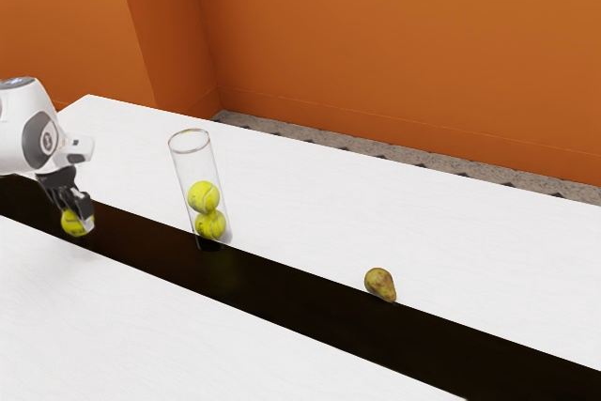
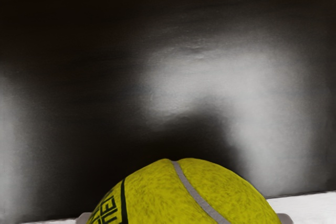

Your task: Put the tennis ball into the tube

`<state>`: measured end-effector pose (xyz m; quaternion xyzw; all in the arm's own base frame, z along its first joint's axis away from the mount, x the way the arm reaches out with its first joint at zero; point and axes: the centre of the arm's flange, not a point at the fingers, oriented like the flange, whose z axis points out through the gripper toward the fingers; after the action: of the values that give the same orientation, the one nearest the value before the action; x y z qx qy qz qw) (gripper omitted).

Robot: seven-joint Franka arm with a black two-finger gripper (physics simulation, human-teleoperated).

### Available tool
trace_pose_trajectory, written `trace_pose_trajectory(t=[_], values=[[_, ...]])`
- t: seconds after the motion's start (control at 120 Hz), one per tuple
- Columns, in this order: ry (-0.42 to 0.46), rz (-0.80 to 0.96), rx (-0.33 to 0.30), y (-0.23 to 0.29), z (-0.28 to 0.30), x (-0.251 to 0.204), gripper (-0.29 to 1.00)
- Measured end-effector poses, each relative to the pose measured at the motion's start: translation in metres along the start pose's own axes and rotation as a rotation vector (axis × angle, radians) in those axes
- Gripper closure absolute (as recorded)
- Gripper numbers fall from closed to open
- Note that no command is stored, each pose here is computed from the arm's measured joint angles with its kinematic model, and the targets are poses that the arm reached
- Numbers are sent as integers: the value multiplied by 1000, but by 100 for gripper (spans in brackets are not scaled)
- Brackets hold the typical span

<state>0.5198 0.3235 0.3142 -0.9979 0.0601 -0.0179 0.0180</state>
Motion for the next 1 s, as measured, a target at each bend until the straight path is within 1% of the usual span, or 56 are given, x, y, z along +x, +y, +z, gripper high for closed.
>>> trace_pose_trajectory(t=[0.1, 0.233, 0.375, 0.6, 0.833, 1.0], values=[[13, 36, -16, 21, -31, 11, 50], [6, 56, -34, 33, -59, 15, 51], [13, 126, -42, 64, -99, 44, 51], [45, 185, -49, 97, -168, 48, 50], [69, 284, -60, 145, -218, 75, 48], [77, 336, -71, 170, -238, 92, 47]])
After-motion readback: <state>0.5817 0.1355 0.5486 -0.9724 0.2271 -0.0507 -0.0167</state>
